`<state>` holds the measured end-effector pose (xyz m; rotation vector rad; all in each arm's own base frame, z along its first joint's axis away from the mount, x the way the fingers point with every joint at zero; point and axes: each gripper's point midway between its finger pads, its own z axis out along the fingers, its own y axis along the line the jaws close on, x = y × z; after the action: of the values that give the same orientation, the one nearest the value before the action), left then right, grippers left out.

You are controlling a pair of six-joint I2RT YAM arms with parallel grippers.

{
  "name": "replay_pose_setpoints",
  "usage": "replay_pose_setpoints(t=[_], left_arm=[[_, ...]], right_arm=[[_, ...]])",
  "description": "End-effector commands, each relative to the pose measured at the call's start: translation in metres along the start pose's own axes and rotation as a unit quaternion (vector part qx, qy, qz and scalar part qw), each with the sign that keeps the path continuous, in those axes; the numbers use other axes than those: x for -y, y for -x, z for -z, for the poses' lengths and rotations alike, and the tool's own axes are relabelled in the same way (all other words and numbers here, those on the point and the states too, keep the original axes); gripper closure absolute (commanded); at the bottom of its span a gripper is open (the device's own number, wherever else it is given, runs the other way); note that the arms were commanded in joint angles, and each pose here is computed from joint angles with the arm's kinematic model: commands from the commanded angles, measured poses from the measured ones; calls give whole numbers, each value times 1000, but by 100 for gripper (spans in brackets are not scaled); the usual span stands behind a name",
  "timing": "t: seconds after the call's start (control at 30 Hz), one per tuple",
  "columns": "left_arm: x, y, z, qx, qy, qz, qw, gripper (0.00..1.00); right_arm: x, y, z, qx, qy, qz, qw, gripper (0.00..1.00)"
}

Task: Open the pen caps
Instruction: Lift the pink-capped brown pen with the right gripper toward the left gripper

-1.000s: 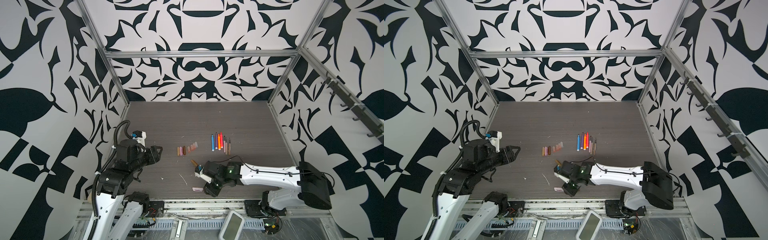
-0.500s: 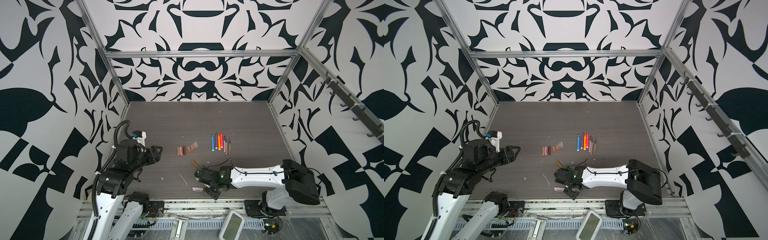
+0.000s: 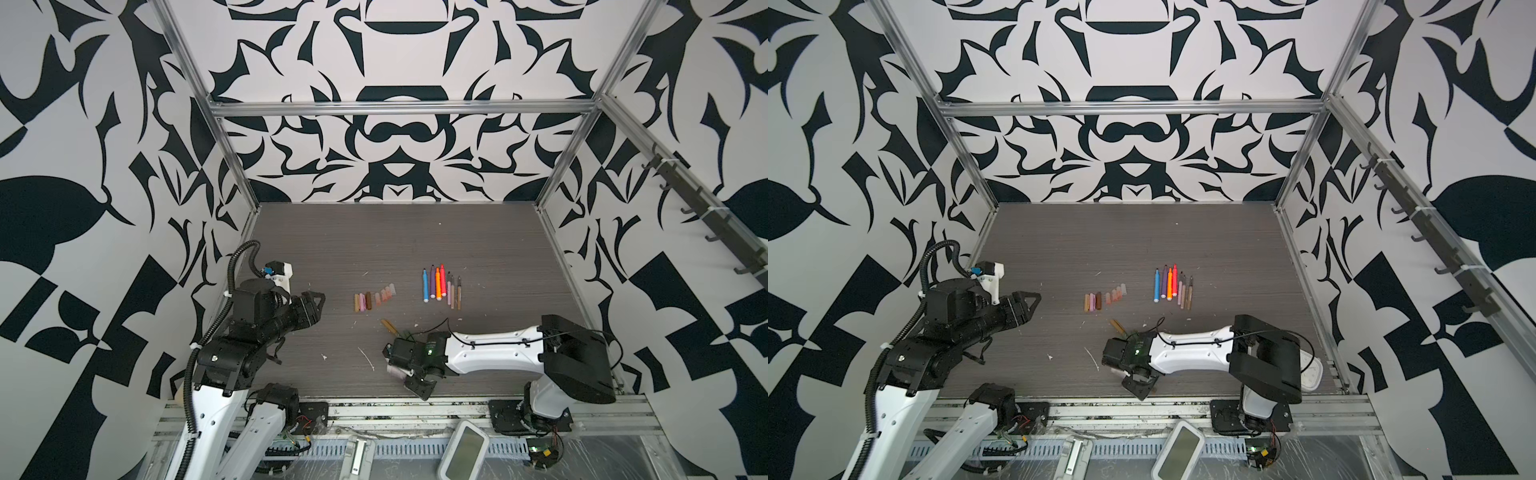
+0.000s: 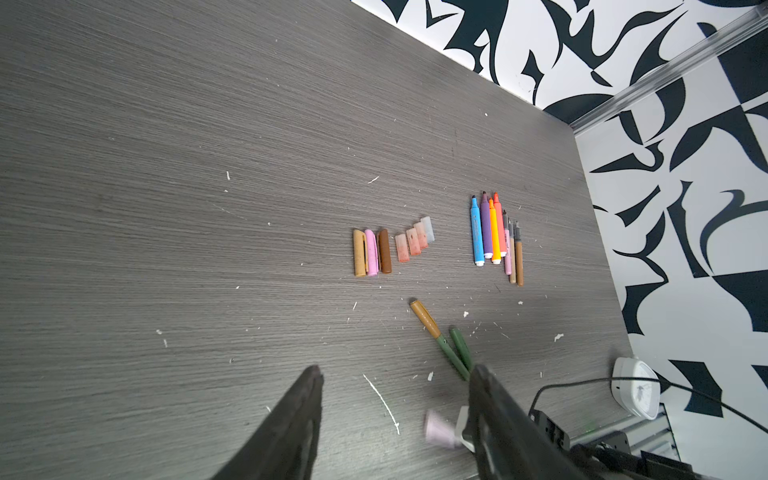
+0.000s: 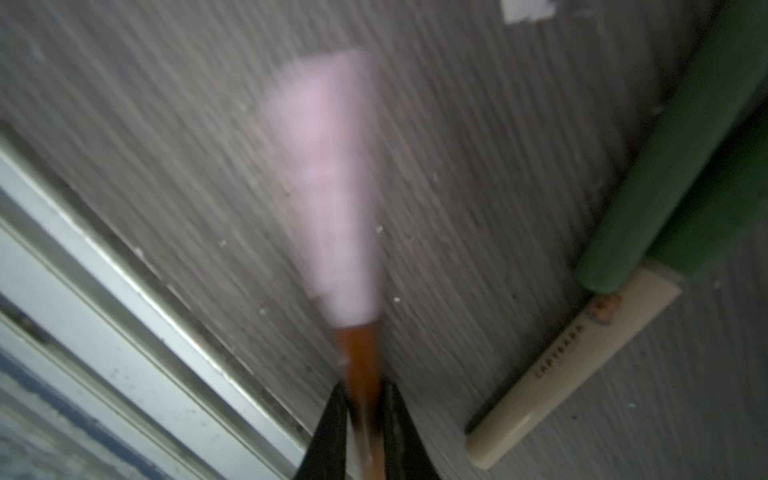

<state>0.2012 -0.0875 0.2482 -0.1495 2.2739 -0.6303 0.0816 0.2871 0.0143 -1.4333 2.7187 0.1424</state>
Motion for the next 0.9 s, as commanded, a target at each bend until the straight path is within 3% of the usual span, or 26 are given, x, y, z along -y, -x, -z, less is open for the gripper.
replay_pose_setpoints(t=[0.0,0.13,0.37,0.53,0.87], left_arm=[[-4,-5,-1,-9,7,7,1000,41],[-4,-5,-1,-8,7,6,1000,40],[-4,-6,-1,-9,7,7,1000,41],[-4,-6,0,-8,5,7,1000,40],[-3,-6,0,-9,2,6,1000,40]], right_arm=[[-1,36,1,35,-18,-22,999,94],[-8,67,-10,39,-24,-45,998,98],[-15,112,-14,49,-42,-56,996,95],[-13,102,-15,41,-41,-58,997,80],[-14,61,-18,23,-33,-77,996,77]])
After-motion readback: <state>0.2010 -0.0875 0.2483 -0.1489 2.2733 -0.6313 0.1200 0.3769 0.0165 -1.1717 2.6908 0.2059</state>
